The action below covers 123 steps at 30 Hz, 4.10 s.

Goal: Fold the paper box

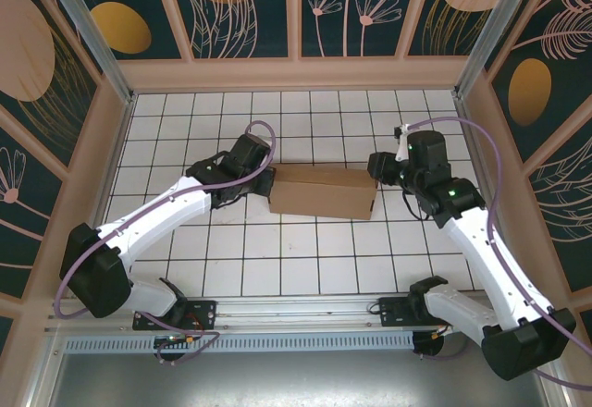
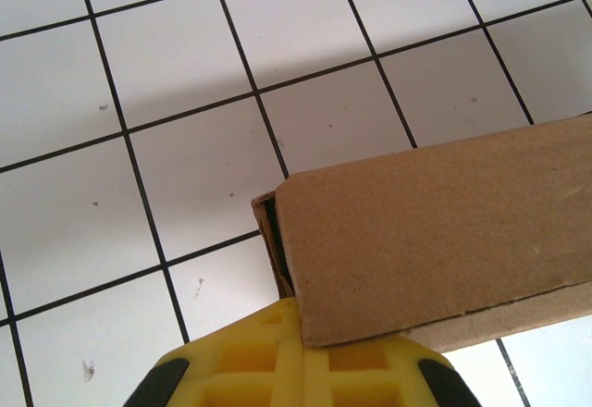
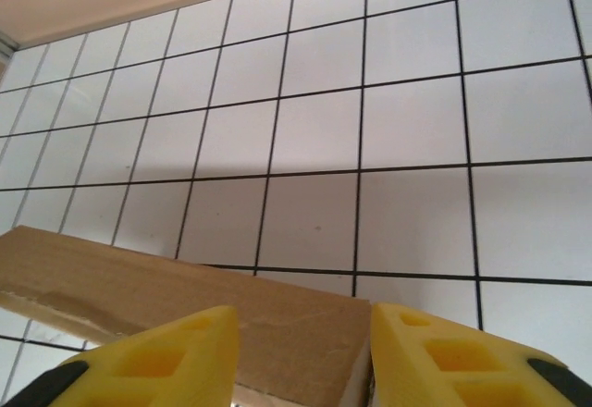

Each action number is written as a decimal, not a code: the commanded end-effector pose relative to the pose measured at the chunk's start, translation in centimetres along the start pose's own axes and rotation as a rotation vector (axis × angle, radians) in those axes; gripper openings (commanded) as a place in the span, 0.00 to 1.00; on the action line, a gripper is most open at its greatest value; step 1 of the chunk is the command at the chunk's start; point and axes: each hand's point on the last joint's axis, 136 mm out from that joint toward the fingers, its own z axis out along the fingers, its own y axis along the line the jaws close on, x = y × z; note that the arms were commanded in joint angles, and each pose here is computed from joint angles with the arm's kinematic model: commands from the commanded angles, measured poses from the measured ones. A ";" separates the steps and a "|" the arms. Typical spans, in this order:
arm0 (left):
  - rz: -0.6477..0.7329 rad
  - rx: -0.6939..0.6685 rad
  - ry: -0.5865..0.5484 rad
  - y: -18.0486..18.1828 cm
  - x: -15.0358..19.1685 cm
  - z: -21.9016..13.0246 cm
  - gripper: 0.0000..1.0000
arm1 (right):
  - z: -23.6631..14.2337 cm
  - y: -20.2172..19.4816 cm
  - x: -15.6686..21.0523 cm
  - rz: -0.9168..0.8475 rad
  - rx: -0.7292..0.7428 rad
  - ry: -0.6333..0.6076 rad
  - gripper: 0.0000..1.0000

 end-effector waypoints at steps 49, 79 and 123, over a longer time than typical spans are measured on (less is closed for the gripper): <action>-0.312 0.286 0.052 0.2 5.0 2.7 0.45 | 4.6 -3.8 10.3 0.071 0.115 0.196 0.35; -0.313 0.181 -0.450 5.8 -10.9 -0.4 0.18 | 10.9 7.5 -5.5 0.048 -0.359 -0.121 0.16; -0.549 0.142 -0.025 8.4 1.8 13.8 0.31 | 20.1 -0.8 10.1 0.189 -0.106 0.226 0.32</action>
